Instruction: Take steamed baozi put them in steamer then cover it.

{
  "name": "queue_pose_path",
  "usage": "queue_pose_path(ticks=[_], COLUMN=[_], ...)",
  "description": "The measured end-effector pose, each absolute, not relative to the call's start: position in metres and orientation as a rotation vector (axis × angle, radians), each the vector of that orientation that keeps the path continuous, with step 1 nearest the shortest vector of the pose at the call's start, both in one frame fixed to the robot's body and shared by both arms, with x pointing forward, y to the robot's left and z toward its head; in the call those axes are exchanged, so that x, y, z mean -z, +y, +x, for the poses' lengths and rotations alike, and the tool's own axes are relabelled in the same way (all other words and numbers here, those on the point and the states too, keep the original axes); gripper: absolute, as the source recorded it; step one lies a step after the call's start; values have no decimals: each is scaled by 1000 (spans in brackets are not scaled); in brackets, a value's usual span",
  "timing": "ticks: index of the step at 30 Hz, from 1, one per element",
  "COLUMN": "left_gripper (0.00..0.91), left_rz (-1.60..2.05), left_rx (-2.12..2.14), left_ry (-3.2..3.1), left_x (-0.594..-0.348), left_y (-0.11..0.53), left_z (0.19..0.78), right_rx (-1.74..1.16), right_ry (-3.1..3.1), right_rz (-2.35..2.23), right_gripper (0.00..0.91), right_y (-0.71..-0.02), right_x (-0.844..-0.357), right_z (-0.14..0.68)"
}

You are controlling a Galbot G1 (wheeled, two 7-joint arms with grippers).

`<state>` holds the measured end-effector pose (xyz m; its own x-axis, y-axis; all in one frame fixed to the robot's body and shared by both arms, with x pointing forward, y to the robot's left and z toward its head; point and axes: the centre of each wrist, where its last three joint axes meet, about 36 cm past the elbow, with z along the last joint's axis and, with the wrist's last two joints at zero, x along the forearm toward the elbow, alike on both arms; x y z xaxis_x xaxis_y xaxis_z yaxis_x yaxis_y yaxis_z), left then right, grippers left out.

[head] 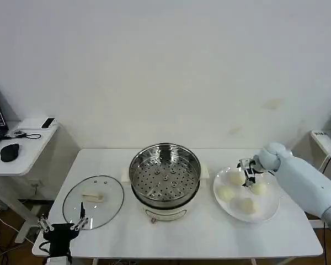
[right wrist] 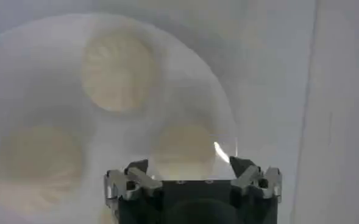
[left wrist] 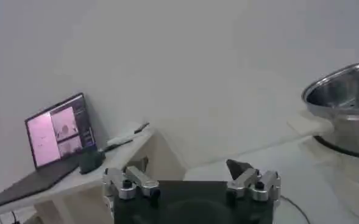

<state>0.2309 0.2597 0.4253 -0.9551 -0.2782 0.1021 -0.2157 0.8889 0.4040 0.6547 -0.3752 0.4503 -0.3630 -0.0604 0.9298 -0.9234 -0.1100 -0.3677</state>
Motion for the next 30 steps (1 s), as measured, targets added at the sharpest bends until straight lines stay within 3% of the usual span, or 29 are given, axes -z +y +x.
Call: queue_pose_path(ticks=[9,21,30], left_gripper=[907,907,907], left_rz=[386,386,375], left_rx=[592,590,595], left_ry=[-2901,-2904,-2907], left_x=[-426,-427,-426], left_y=[260,259,259], left_z=[231,230,232], right_rx=[-1558,-1551,-1569], right_ry=[-1426,-1422,-1453], right_rz=[1111,1118,1151], right_gripper=[625,615,625], right_y=[-371,-373,-378], right_x=[-441,-451,-493], right_z=[659,660,661])
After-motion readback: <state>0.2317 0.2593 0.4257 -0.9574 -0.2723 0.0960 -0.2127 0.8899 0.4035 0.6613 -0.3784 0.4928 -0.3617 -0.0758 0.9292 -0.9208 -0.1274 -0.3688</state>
